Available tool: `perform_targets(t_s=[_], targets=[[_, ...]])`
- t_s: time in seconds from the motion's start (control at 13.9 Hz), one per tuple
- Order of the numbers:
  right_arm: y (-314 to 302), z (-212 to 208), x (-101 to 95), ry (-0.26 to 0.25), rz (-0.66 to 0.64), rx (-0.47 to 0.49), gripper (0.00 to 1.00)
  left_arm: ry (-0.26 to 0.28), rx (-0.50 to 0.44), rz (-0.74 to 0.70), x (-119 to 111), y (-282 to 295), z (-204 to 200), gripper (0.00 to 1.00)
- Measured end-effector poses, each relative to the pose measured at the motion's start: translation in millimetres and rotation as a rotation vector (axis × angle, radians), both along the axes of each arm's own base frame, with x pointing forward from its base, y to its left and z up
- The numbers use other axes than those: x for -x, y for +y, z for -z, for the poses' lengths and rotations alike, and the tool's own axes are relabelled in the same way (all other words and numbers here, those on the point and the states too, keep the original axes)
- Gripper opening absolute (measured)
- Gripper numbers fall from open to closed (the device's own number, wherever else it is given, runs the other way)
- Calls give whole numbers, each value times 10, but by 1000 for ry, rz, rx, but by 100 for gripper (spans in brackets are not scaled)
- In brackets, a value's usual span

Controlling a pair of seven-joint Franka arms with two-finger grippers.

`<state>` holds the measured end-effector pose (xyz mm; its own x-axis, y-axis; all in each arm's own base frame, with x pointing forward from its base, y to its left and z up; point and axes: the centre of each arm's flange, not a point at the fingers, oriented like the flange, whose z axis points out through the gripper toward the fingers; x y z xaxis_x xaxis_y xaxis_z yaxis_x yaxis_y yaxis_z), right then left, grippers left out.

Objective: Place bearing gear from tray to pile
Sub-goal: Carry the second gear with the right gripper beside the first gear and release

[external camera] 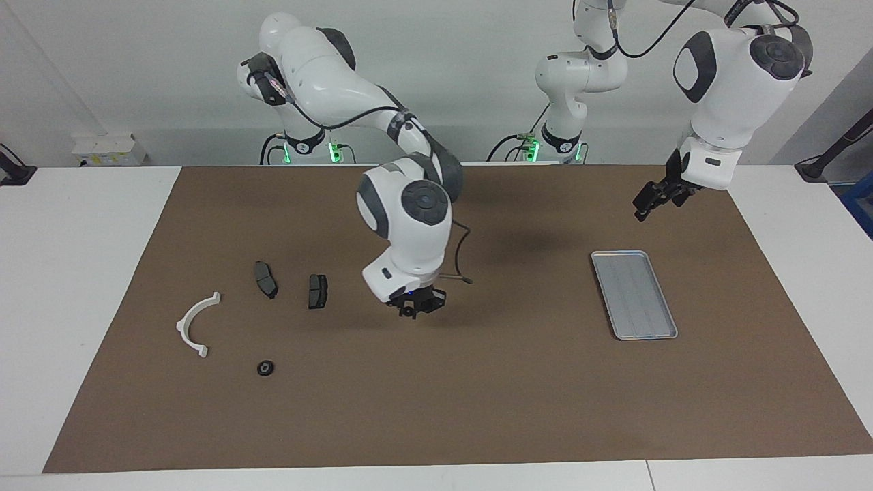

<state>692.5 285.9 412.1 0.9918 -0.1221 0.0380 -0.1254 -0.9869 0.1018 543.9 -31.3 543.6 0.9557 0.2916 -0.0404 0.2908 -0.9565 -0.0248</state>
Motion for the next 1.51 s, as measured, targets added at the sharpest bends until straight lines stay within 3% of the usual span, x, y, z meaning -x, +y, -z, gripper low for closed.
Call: perform_targets(t_s=[0.14,0.43,0.72,1.23,1.3,1.51], targets=[[-528,6,-188,9,-64,-1,24,0,0,0,0,0,0,100],[-1244,634,-384,-28,-126,-22,24,0,0,0,0,0,0,100],[-1691,1154,-361,-54,-163,-36,24,0,0,0,0,0,0,100],[-1720,1244,-276,-76,-174,-43,24,0,0,0,0,0,0,100],[-1717,1246,-268,-75,-174,-43,29,0,0,0,0,0,0,100],[-1700,1236,-260,-75,-177,-44,63,0,0,0,0,0,0,100]])
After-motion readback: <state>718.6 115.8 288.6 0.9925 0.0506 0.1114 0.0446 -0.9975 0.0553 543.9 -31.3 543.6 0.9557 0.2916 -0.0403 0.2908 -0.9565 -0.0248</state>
